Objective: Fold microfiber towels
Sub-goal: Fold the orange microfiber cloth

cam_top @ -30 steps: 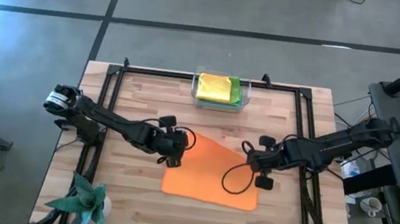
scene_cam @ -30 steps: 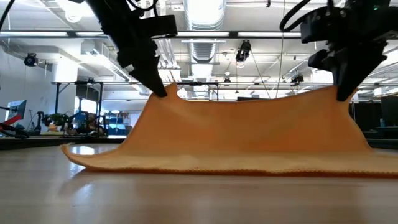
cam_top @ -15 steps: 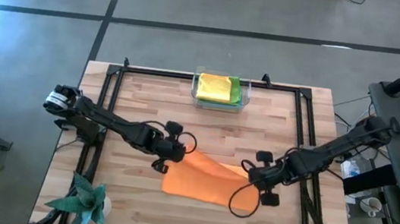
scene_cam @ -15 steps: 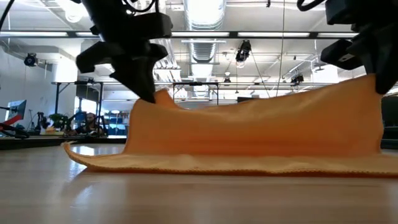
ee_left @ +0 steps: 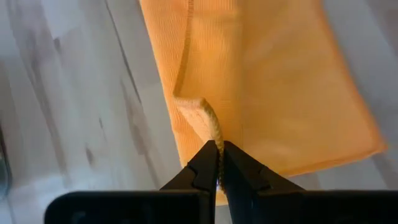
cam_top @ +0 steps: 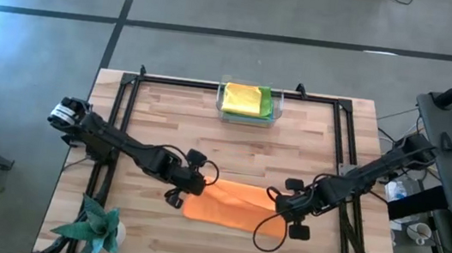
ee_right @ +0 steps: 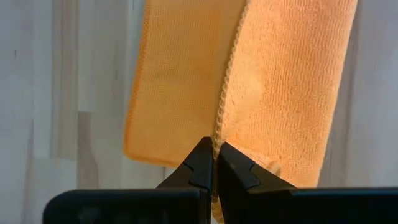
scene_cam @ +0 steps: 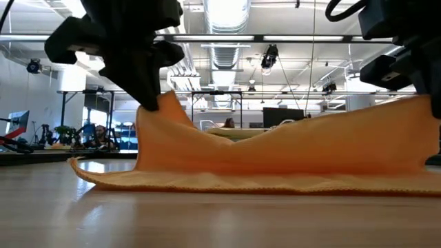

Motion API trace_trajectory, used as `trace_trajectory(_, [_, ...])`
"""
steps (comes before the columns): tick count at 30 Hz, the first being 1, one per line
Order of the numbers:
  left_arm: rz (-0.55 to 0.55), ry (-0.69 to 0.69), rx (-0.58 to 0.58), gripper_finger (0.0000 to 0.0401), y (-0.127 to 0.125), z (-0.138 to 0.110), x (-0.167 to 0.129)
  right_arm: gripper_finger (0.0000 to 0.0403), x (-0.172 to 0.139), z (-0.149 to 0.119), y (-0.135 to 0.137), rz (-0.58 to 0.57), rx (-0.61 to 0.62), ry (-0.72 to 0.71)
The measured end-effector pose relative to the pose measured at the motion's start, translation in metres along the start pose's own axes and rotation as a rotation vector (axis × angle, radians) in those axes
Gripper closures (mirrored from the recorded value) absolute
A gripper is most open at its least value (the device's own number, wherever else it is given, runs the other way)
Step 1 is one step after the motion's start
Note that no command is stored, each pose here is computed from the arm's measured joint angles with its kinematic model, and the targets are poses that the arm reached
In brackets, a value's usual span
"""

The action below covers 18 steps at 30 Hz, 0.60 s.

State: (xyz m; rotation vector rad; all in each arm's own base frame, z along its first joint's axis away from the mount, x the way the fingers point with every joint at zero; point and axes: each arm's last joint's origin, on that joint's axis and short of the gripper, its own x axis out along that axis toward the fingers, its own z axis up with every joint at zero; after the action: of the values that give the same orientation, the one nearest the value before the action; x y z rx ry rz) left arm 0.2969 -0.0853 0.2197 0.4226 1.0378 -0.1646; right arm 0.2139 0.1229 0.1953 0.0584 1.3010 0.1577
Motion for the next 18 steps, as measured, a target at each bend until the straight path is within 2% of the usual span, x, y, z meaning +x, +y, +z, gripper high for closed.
trace_trajectory(11, [-0.13, -0.055, 0.016, 0.0395, -0.01, 0.005, -0.002, 0.0394, 0.001, -0.001, 0.004, 0.005, 0.11, 0.007])
trace_trajectory(18, [-0.136, -0.063, 0.021, 0.0395, -0.013, 0.006, -0.002, 0.0394, 0.001, -0.004, 0.009, 0.009, 0.119, 0.009])
